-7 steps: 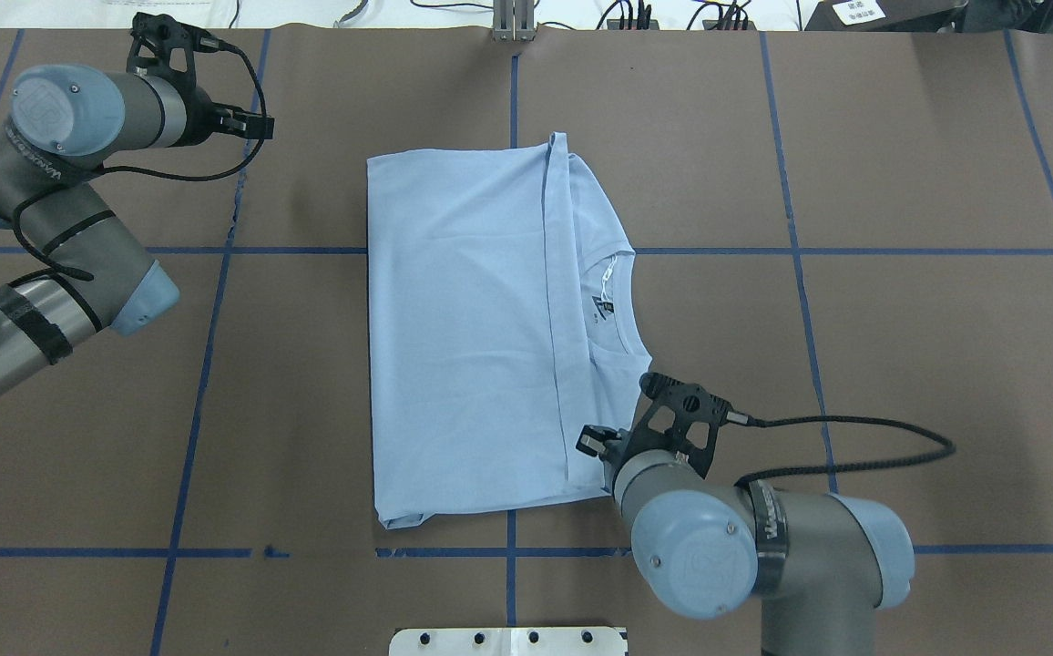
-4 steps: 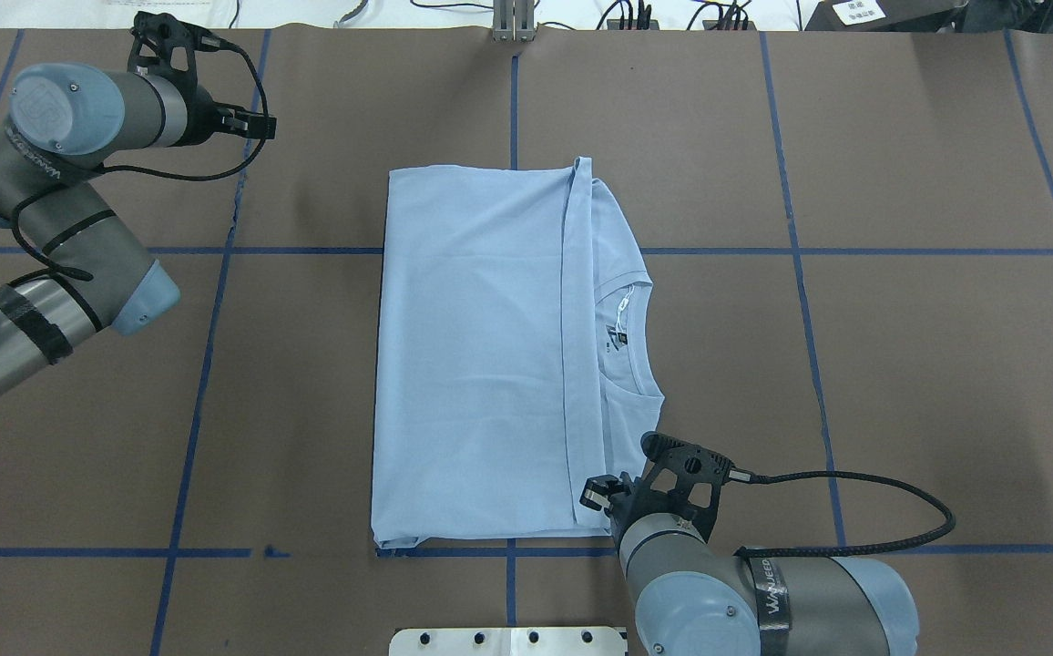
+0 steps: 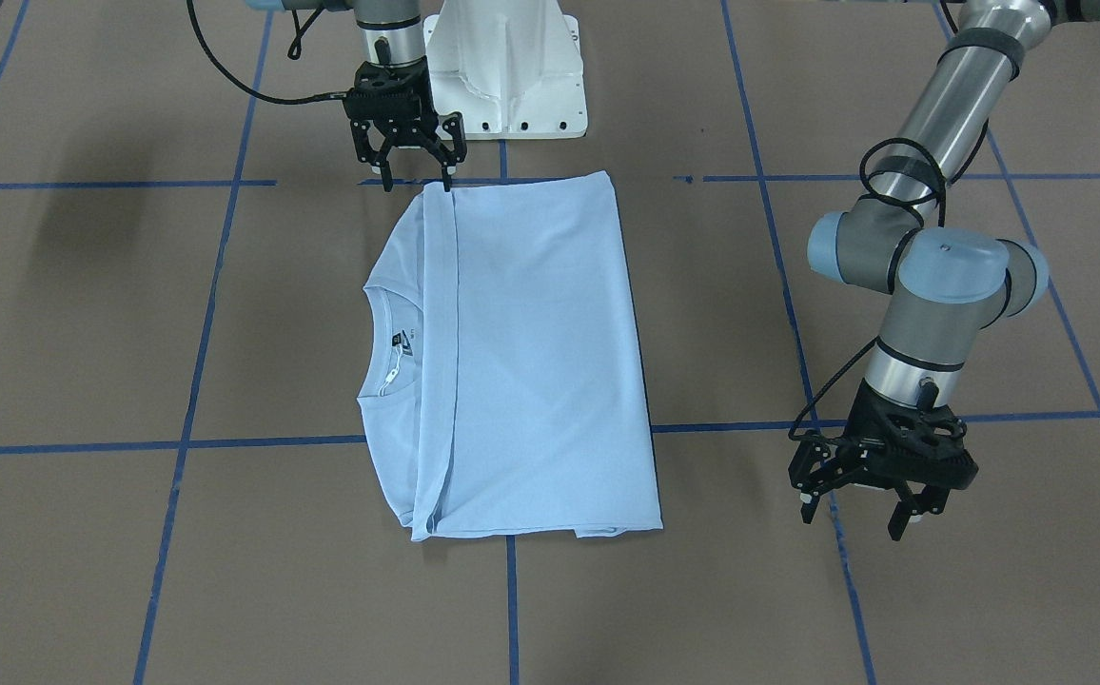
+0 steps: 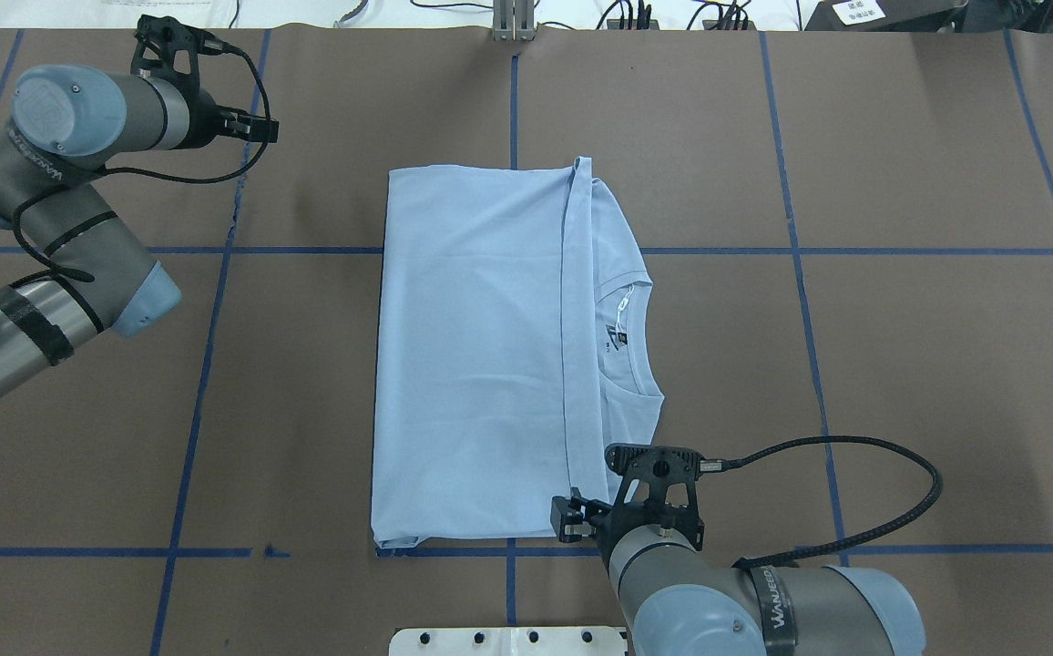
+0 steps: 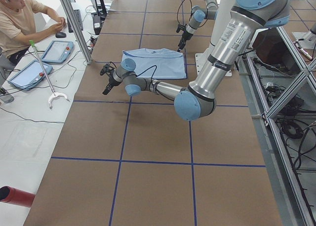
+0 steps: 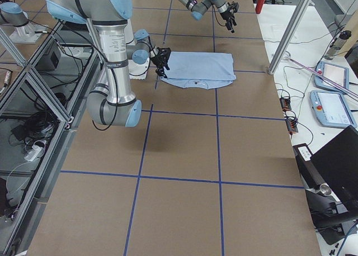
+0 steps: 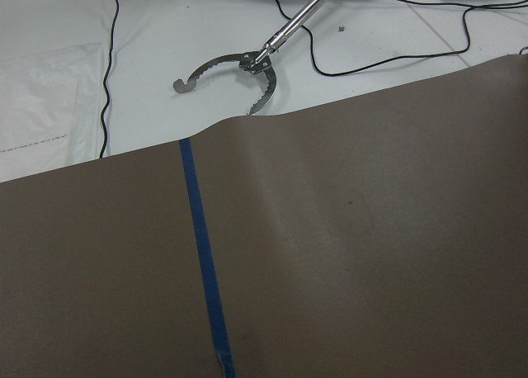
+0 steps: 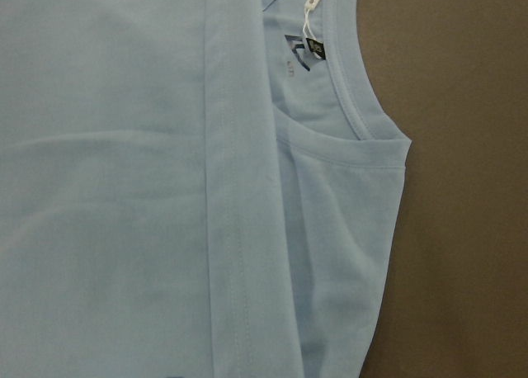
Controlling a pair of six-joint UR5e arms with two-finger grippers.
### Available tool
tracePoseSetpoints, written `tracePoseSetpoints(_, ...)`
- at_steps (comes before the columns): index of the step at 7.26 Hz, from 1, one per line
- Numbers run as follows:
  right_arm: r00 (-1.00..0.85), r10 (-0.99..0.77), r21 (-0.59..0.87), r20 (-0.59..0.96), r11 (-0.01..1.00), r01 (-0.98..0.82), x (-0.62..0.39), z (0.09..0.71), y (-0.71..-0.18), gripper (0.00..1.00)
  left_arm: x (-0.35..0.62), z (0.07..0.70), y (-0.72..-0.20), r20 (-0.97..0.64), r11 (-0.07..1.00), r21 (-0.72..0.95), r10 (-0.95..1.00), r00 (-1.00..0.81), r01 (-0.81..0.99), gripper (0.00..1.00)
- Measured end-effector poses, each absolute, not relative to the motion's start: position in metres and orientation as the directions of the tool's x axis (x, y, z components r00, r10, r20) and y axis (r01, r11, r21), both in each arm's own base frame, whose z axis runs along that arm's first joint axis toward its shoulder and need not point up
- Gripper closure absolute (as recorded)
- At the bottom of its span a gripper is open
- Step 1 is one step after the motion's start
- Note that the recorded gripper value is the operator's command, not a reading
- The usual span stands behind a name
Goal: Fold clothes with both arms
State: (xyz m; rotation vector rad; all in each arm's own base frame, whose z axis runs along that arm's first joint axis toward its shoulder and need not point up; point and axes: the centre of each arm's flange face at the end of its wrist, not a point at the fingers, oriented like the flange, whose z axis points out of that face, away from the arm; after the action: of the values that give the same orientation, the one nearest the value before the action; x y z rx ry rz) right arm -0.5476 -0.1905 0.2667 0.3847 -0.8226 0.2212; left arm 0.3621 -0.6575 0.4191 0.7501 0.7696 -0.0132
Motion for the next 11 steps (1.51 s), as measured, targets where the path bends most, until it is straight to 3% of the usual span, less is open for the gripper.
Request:
tracePoseSetpoints(1,0.677,-0.02,0.295,0.736,0.909,-0.294,-0.551,0.265,-0.179,0.32,0.363,0.419,-0.657,-0.635,0.745,0.609,0.252,0.73,0.272,0.0)
tracePoseSetpoints(2,0.691,-0.086,0.348,0.717,0.904,-0.249,-0.554,0.264,-0.17,0.47,0.364,0.419,-0.656,-0.637,0.746,0.607,0.25,0.729,0.274,0.0)
tracePoseSetpoints(4,0.717,-0.223,0.454,0.66,0.879,-0.144,-0.557,0.264,-0.164,0.63,0.366,0.419,-0.655,-0.641,0.749,0.602,0.248,0.726,0.276,0.0)
tracePoseSetpoints(11,0.736,-0.409,0.591,0.539,0.806,0.014,-0.573,0.261,-0.164,0.63,0.368,0.42,-0.654,-0.642,0.75,0.601,0.248,0.726,0.275,0.0)
